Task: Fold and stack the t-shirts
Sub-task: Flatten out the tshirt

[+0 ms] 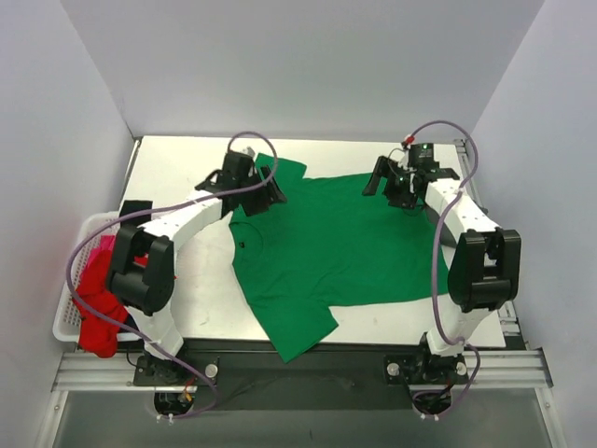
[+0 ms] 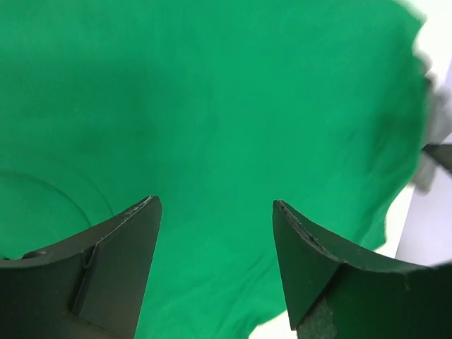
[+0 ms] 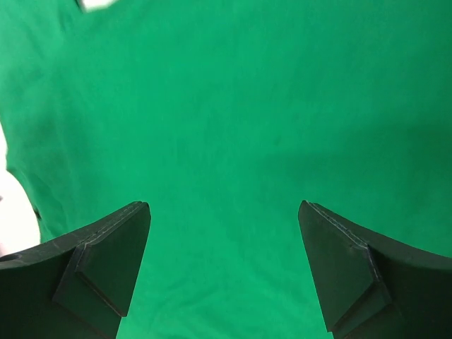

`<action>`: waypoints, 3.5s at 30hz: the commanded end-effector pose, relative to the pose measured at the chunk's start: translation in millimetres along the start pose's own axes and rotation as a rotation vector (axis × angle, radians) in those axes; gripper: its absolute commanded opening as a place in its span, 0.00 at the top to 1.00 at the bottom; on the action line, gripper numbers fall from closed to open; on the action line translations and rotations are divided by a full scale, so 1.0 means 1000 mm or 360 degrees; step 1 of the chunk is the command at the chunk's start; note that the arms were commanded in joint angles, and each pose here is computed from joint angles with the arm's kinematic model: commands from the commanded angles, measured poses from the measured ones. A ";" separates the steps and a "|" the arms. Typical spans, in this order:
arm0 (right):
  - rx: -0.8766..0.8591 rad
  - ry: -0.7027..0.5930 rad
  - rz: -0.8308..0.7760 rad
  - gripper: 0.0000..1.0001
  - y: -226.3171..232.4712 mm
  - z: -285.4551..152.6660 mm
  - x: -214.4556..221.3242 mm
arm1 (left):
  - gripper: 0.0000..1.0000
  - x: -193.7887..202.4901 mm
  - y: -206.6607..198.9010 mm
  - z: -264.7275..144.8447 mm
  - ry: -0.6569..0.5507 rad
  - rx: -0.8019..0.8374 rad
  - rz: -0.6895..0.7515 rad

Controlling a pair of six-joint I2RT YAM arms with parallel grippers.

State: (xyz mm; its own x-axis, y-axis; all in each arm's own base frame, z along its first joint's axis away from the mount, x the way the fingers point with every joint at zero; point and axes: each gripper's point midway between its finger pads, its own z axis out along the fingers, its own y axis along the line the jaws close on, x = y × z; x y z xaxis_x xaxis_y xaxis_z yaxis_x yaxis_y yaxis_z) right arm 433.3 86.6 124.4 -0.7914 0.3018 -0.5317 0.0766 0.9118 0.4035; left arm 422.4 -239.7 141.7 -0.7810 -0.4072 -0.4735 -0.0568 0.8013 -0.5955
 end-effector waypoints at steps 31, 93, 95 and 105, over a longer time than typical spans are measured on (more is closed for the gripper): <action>0.0025 0.0290 0.0015 0.11 0.003 0.002 0.062 | 0.25 0.011 0.140 0.042 0.0262 -0.0370 -0.0087; 0.0030 0.0570 0.0038 0.12 0.030 0.065 0.008 | 0.25 -0.110 0.069 0.036 -0.0019 -0.0010 0.0163; 0.0041 0.0574 0.0014 0.12 0.030 0.058 0.012 | 0.25 -0.104 0.064 0.023 -0.0036 -0.0023 0.0182; 0.0107 0.0734 -0.0102 0.12 0.023 0.032 0.075 | 0.25 -0.033 0.094 -0.001 0.0117 -0.0199 0.0169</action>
State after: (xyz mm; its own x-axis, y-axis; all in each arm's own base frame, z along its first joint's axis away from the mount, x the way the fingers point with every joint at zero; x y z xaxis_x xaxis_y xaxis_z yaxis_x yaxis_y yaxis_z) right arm 424.4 136.3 72.6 -0.9671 0.1568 -0.2006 0.0759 0.9296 0.3606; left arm 460.6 -158.6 118.2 -0.8164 -0.3060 -0.4897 -0.0239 0.8652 -0.5008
